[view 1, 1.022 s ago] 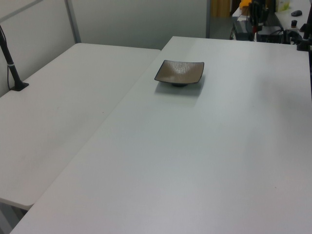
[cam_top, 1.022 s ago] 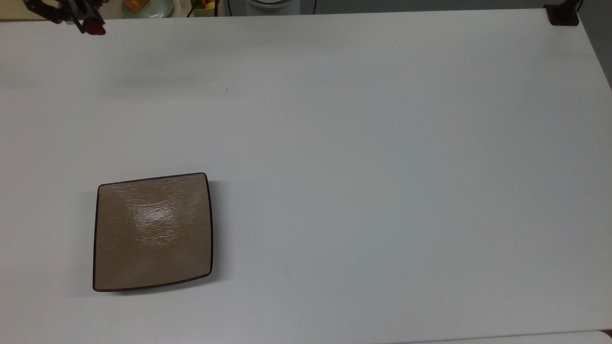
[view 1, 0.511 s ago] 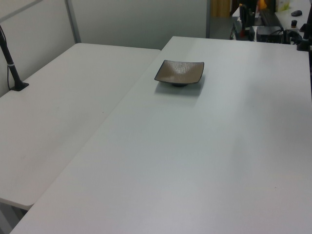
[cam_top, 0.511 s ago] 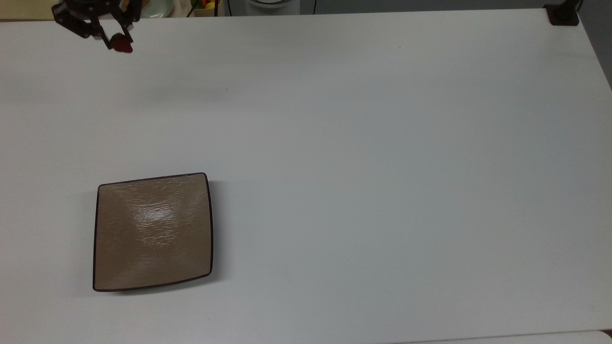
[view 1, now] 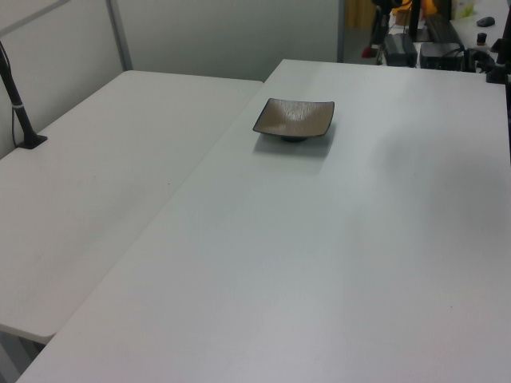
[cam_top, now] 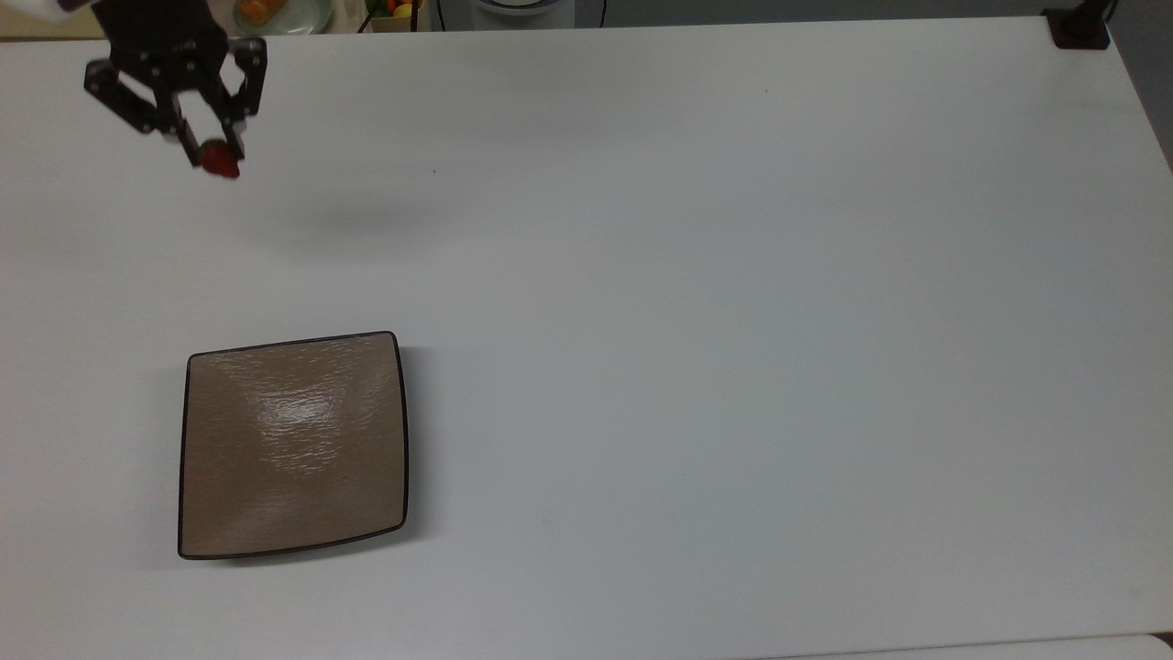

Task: Strawberries on a ceramic plate
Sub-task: 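Carry the strawberry over the brown plate and lower it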

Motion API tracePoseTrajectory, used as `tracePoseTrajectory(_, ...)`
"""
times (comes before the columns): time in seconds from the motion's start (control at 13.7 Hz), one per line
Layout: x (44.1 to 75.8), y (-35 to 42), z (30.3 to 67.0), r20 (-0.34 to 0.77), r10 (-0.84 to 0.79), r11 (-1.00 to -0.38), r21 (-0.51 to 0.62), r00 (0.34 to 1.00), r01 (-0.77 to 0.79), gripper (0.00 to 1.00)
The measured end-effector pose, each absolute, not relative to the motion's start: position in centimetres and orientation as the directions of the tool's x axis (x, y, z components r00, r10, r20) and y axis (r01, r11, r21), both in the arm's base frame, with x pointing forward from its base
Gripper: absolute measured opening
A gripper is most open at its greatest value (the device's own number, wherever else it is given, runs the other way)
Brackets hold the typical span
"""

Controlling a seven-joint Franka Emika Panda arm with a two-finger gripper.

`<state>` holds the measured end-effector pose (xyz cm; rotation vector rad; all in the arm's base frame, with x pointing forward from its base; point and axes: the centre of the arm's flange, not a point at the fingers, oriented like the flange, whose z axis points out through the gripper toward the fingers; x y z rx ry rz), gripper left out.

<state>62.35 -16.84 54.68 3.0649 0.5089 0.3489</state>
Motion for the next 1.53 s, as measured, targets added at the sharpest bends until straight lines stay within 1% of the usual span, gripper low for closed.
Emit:
tracePoseTrajectory(0.15, 63.8, -17.1, 53.4, 0.280, 0.294, -0.955, 0.050, 0.914, 0.292, 0.33)
tracePoseTrajectory(0.29, 65.0, -17.4, 52.1, 0.318, 0.270, -0.963, 0.066, 0.909, 0.263, 0.33)
tracePoseTrajectory(0.44, 66.6, -16.9, 50.2, 0.352, 0.251, -0.968, 0.083, 0.902, 0.237, 0.33)
tracePoseTrajectory(0.66, 68.2, -16.3, 48.0, 0.389, 0.250, -0.968, 0.107, 0.886, 0.226, 0.33)
tracePoseTrajectory(0.73, 68.9, -16.0, 46.8, 0.406, 0.250, -0.968, 0.118, 0.879, 0.221, 0.33)
tracePoseTrajectory(1.02, 70.6, -15.5, 43.2, 0.443, 0.259, -0.965, 0.151, 0.858, 0.213, 0.33)
tracePoseTrajectory(1.31, 72.5, -13.2, 39.6, 0.500, 0.280, -0.958, 0.192, 0.820, 0.211, 0.33)
tracePoseTrajectory(1.53, 73.1, -12.5, 37.5, 0.518, 0.285, -0.957, 0.205, 0.807, 0.206, 0.33)
